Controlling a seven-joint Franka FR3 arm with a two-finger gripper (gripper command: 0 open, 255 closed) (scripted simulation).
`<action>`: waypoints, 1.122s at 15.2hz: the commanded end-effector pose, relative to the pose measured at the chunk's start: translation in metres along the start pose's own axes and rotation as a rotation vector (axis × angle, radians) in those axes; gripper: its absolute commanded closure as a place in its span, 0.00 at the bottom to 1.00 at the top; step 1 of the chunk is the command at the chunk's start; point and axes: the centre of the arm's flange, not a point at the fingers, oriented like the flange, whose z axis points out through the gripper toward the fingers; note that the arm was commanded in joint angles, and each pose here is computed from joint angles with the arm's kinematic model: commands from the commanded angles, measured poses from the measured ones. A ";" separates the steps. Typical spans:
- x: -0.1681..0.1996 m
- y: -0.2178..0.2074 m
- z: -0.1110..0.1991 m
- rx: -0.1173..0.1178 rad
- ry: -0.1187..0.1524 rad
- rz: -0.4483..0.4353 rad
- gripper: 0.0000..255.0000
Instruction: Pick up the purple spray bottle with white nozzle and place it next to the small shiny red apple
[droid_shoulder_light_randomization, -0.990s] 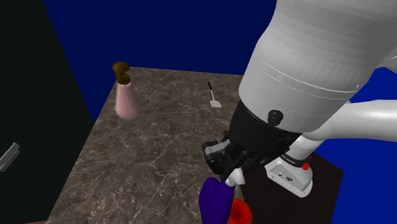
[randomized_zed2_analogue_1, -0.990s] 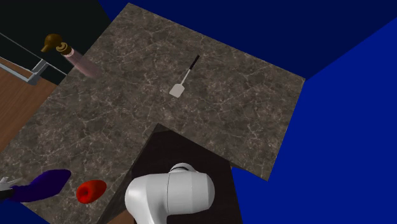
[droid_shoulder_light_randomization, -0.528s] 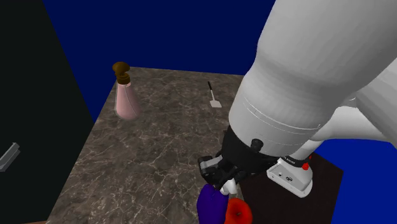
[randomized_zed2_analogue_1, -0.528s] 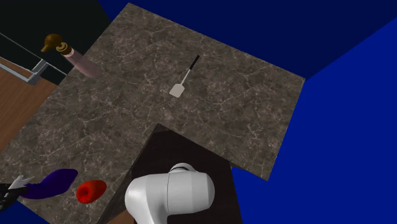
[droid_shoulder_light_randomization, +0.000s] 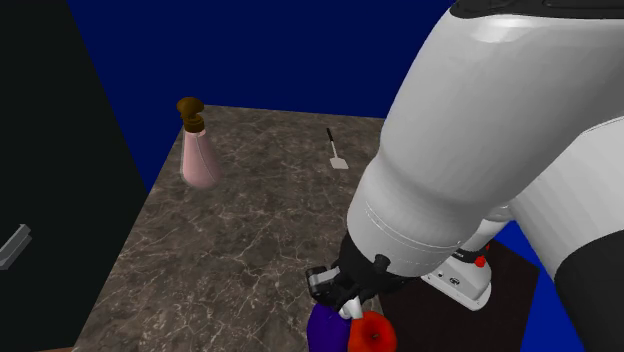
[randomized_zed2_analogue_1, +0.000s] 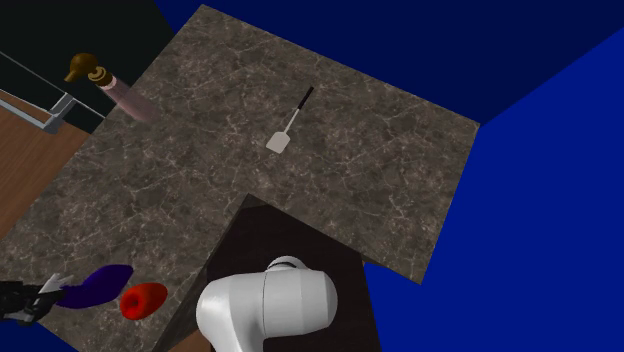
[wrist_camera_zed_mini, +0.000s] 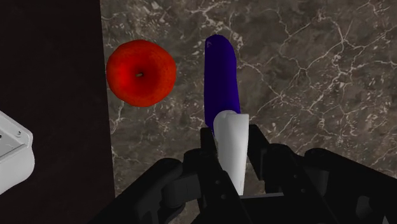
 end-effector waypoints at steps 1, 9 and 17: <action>0.000 0.000 0.010 0.000 0.000 0.000 1.00; 0.000 0.000 0.019 0.000 0.000 0.000 1.00; 0.000 0.000 0.006 0.000 0.000 0.000 0.00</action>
